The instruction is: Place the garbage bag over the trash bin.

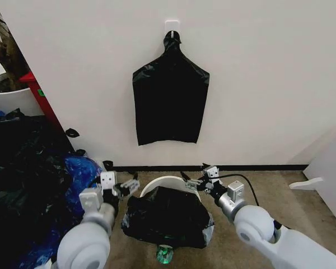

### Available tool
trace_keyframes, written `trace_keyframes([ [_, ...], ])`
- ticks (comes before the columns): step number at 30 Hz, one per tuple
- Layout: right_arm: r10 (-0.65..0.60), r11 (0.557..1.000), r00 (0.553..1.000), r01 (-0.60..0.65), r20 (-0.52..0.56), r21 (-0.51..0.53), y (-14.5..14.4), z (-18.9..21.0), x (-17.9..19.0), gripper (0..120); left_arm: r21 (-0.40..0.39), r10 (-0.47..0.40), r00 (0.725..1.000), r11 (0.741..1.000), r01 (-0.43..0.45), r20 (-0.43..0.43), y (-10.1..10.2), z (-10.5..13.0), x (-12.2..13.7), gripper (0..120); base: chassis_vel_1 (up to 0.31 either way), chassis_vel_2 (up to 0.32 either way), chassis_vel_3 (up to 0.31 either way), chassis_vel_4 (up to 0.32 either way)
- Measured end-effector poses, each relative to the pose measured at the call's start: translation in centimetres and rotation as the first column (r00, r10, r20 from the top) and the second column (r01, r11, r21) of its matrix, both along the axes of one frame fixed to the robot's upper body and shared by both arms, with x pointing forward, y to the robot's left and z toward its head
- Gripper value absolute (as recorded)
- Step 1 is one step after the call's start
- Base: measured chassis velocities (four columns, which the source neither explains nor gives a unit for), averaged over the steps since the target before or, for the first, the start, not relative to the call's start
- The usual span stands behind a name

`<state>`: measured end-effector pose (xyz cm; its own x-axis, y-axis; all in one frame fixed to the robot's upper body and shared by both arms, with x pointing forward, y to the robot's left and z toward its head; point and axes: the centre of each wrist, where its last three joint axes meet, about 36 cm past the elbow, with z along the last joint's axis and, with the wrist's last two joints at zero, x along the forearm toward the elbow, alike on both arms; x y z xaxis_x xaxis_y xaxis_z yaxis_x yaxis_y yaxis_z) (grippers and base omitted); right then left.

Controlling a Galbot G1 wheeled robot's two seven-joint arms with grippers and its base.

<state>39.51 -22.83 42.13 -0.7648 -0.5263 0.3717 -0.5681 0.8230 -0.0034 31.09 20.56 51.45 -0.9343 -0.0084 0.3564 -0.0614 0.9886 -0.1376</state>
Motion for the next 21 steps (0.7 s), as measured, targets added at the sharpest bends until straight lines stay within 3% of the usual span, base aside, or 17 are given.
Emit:
trace_keyframes([
  [6,0.044,0.993,0.987,-0.06,-0.155,-0.098,0.6,1.4,2.9,100,-0.045,0.082,0.997,0.996,-0.082,0.004,0.2,-1.2,2.1,100,0.0,0.0,0.0,0.0],
  [13,0.112,0.977,0.953,-0.158,-0.282,-0.146,1.4,3.6,6.6,100,-0.054,0.11,0.994,0.993,-0.11,0.001,0.2,-2.0,3.3,100,0.0,0.0,0.0,0.0],
  [21,0.141,0.968,0.942,-0.196,-0.306,-0.159,2.2,2.0,7.6,73,-0.053,0.129,0.992,0.99,-0.129,0.005,0.7,-2.2,4.2,100,0.0,0.0,0.0,0.0],
])
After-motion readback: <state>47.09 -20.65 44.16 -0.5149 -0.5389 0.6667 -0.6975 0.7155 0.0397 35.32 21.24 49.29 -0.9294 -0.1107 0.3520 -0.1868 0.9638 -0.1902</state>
